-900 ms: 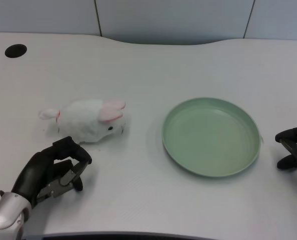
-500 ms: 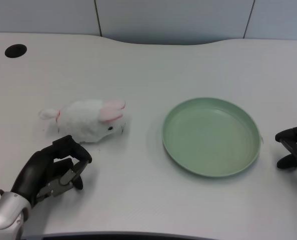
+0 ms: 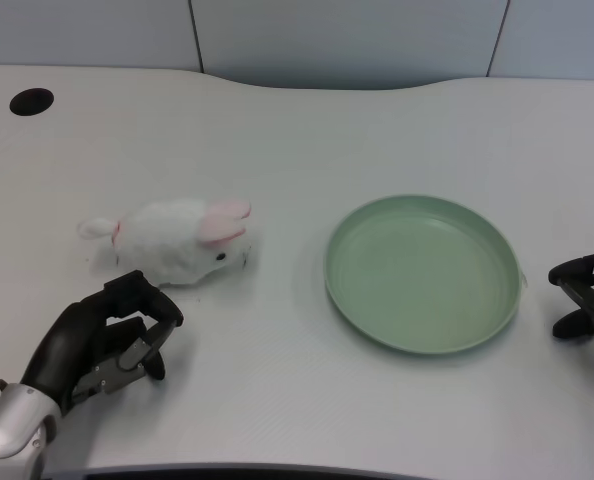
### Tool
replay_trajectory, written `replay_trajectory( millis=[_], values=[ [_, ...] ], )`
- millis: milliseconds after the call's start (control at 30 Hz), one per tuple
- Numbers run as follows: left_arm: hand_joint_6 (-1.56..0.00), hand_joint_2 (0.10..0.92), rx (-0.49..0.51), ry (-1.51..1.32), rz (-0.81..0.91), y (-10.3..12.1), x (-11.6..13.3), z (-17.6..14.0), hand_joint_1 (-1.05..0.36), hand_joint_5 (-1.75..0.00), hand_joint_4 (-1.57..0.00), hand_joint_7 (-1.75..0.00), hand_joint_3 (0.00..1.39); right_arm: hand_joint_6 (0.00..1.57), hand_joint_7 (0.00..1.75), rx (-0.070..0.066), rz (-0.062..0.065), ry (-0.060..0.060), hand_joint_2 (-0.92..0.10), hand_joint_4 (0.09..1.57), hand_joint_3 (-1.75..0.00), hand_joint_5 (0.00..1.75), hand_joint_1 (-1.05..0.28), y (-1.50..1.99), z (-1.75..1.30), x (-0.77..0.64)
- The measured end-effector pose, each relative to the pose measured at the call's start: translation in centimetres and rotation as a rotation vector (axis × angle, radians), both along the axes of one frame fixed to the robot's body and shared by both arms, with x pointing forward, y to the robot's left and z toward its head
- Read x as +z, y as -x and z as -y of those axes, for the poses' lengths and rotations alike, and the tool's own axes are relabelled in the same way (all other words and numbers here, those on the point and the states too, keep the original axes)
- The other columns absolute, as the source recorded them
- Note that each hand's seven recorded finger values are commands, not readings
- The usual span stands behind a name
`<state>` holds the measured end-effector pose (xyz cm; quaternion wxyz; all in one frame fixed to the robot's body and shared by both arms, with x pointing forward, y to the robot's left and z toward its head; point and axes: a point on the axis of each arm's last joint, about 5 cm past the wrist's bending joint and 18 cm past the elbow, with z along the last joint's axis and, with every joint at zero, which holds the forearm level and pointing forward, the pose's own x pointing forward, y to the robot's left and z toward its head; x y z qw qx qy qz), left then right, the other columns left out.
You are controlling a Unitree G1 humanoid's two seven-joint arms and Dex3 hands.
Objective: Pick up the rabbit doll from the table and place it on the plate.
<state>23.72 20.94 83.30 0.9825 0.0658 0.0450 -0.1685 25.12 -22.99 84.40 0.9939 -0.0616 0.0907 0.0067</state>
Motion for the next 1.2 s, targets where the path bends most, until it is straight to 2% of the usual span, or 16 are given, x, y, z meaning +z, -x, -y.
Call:
replay_trajectory(
  millis=[533,733,1200],
  values=[
    [-0.47,0.921,0.003,0.011,0.0,0.0,0.0,-0.04,-0.5,-1.75,-0.63,-1.61,0.44,0.88,0.88,0.001,0.003,0.0,-0.92,0.98,-0.07,0.98,-0.8,-0.01,-0.01,0.03],
    [-0.46,0.921,-0.003,0.016,-0.003,0.01,-0.01,-0.07,-0.49,-1.75,-0.63,-1.61,0.44,0.88,0.88,0.001,0.002,0.005,-0.92,0.99,-0.07,0.98,-0.8,-0.02,-0.06,0.02],
    [-0.45,0.921,-0.004,0.015,-0.008,-0.01,-0.01,-0.06,-0.49,-1.75,-0.61,-1.64,0.44,0.89,0.88,0.0,0.002,0.004,-0.92,0.98,-0.06,0.99,-0.8,-0.01,-0.06,0.01]
  ],
)
